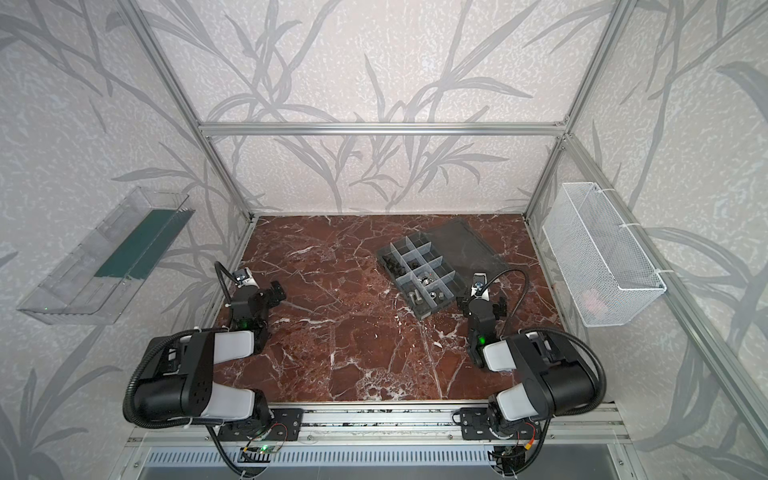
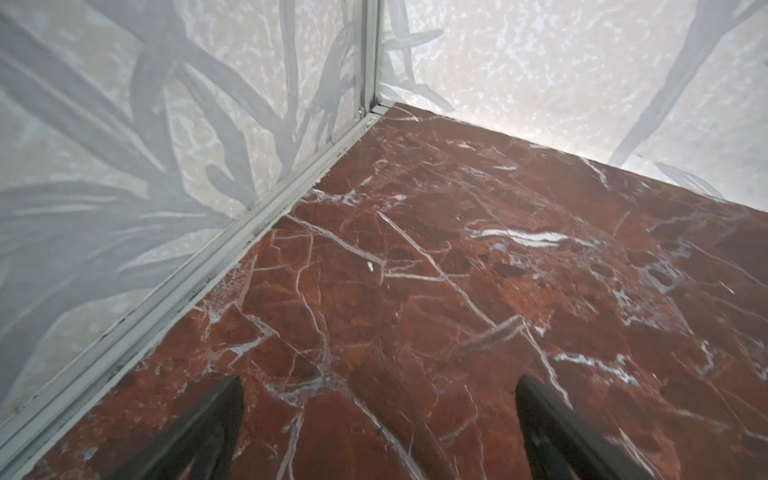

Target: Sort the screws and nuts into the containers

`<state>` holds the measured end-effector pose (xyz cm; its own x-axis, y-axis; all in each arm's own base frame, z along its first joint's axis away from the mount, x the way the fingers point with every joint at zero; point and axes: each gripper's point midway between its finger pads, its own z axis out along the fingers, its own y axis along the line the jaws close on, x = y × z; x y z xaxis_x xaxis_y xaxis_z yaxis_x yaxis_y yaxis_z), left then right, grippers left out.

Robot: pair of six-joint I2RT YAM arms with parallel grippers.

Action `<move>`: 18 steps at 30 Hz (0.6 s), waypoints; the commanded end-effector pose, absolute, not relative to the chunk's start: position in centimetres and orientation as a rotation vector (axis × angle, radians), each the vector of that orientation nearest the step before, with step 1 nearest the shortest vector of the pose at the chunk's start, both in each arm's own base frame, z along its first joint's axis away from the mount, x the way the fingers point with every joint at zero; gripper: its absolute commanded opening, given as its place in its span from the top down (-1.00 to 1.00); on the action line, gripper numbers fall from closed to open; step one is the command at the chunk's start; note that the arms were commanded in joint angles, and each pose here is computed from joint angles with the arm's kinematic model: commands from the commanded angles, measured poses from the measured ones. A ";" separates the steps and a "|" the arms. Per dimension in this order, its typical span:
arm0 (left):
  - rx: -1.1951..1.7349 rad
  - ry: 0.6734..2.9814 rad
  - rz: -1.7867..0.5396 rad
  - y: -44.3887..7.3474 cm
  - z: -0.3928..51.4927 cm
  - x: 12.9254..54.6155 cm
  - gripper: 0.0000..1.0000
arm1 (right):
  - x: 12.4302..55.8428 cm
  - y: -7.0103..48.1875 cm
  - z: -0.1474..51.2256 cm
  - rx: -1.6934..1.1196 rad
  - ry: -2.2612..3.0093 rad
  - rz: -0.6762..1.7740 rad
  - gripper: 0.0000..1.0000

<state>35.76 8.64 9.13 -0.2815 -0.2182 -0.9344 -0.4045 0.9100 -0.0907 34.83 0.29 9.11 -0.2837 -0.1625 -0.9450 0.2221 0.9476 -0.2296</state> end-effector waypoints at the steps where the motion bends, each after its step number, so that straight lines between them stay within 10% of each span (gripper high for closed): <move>1: -0.291 1.814 0.083 6.2 10.2 37.4 -0.99 | 36.2 2.0 12.4 -0.003 1.676 -0.289 -0.98; 18: -0.086 1.884 -0.014 3.0 9.5 39.6 -0.99 | 38.7 2.8 10.3 -0.063 1.787 -0.244 -0.98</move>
